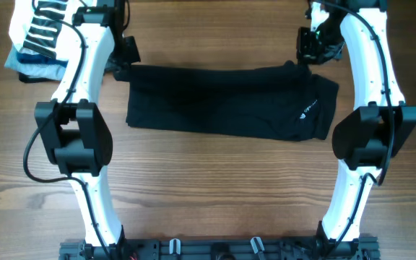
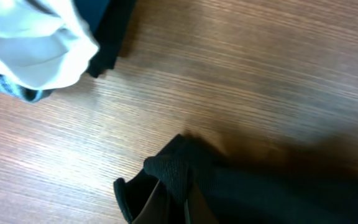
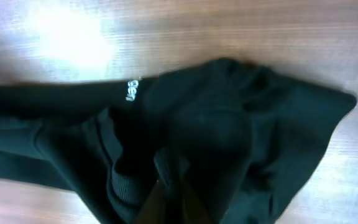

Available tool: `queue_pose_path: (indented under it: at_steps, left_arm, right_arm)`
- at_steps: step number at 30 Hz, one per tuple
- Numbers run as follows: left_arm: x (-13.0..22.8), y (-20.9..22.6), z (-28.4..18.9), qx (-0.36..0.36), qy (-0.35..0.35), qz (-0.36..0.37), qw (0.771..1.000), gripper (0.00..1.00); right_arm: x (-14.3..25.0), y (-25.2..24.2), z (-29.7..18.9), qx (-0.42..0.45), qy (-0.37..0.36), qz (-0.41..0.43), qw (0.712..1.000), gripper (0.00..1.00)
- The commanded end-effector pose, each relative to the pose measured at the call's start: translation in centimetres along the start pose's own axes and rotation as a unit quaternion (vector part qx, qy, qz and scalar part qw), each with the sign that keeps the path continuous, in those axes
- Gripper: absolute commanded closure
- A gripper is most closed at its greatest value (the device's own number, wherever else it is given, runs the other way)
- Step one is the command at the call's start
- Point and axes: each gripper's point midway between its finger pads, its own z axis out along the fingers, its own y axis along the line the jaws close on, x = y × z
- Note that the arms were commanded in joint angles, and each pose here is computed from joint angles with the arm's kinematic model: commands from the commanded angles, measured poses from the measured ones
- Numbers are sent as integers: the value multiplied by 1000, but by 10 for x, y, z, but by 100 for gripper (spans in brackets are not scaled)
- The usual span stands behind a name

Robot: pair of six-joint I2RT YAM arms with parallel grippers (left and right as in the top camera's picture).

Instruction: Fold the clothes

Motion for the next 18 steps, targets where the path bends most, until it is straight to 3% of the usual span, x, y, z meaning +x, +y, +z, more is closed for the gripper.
queue_pose_path:
  at_steps: [1,9,10,11,12,14,17,18]
  left_arm:
    - [8,14,0,-14,17,-13,1000,96]
    - [67,-1,38,-1,106,9,994,96]
    - [74,0,42,-5,117,12,993,94]
    - [78,0,43,-6,122,17,992,87]
    - [82,1,43,-7,130,27,991,75]
    - [84,3,43,-8,135,38,990,46]
    - [89,7,41,-11,147,43,988,27]
    - [91,8,39,-11,152,51,987,23]
  right_arm:
    - [11,1,4,-4,23,-5,1000,96]
    - [54,-17,50,18,119,4,993,96]
    - [59,-18,54,18,129,-1,991,96]
    - [62,-19,56,18,135,-5,991,94]
    - [66,-19,58,17,142,-14,990,80]
    - [65,-19,59,15,142,-24,989,44]
    - [59,-16,60,3,128,-39,991,22]
    - [57,-16,60,3,123,-41,992,21]
